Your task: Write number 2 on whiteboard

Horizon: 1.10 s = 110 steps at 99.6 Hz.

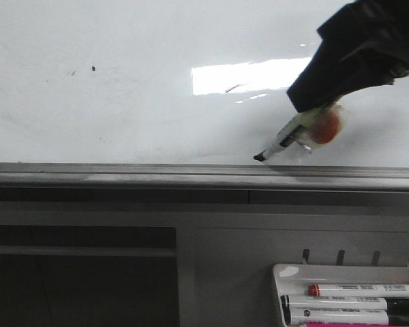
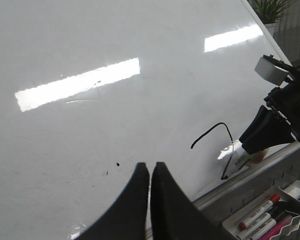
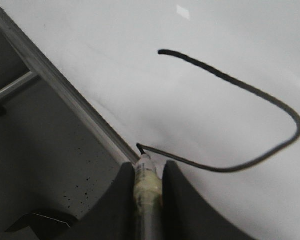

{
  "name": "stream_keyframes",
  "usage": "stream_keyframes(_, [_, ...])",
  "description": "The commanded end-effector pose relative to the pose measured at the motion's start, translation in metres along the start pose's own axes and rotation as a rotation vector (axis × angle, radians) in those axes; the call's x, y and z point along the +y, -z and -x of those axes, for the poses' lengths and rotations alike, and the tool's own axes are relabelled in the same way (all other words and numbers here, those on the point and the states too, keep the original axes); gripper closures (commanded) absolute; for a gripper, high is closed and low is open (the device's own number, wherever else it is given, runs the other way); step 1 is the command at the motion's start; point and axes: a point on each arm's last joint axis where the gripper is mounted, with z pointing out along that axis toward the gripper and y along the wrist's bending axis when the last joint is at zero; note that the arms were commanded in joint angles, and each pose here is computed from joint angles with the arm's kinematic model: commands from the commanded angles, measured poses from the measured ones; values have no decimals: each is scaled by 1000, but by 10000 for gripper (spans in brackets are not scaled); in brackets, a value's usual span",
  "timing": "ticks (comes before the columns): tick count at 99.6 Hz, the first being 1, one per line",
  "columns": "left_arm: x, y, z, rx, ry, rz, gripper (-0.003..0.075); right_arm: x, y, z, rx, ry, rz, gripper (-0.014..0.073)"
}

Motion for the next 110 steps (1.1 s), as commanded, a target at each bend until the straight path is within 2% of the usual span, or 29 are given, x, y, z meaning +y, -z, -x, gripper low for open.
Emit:
stream_keyframes(1, [3, 1, 14, -84, 28, 28, 741, -21, 18, 3, -55, 22, -128, 657])
stream_keyframes(30, [3, 1, 14, -84, 28, 28, 741, -46, 69, -24, -107, -92, -335, 657])
stream_keyframes(52, [3, 1, 14, -84, 28, 28, 741, -43, 70, -24, -110, -102, -321, 657])
stream_keyframes(66, [3, 1, 14, -84, 28, 28, 741, -26, 87, -14, -161, -105, -241, 657])
stream_keyframes(73, [3, 1, 14, -81, 34, 23, 736, -9, 105, -2, -234, -96, -180, 657])
stream_keyframes(78, [1, 1, 16, -62, 44, 4, 704, 2, 118, 6, -304, -100, -130, 657])
stream_keyframes(85, [-1, -2, 21, 1, 40, -38, 582, 19, 135, 18, -409, -86, -49, 657])
stream_keyframes(91, [-2, -8, 27, 61, 17, -83, 423, 35, 145, 28, -477, -19, 42, 657])
stream_keyframes(95, [-4, -15, 32, 112, -4, -127, 333, 44, 149, 33, -512, 35, 109, 657])
stream_keyframes(100, [-7, -24, 39, 161, -39, -197, 273, 54, 150, 37, -531, 102, 186, 657])
stream_keyframes(109, [-15, -42, 56, 199, -119, -368, 283, 68, 144, 40, -522, 221, 283, 657])
stream_keyframes(110, [-20, -53, 67, 198, -153, -489, 322, 75, 137, 41, -508, 281, 334, 657])
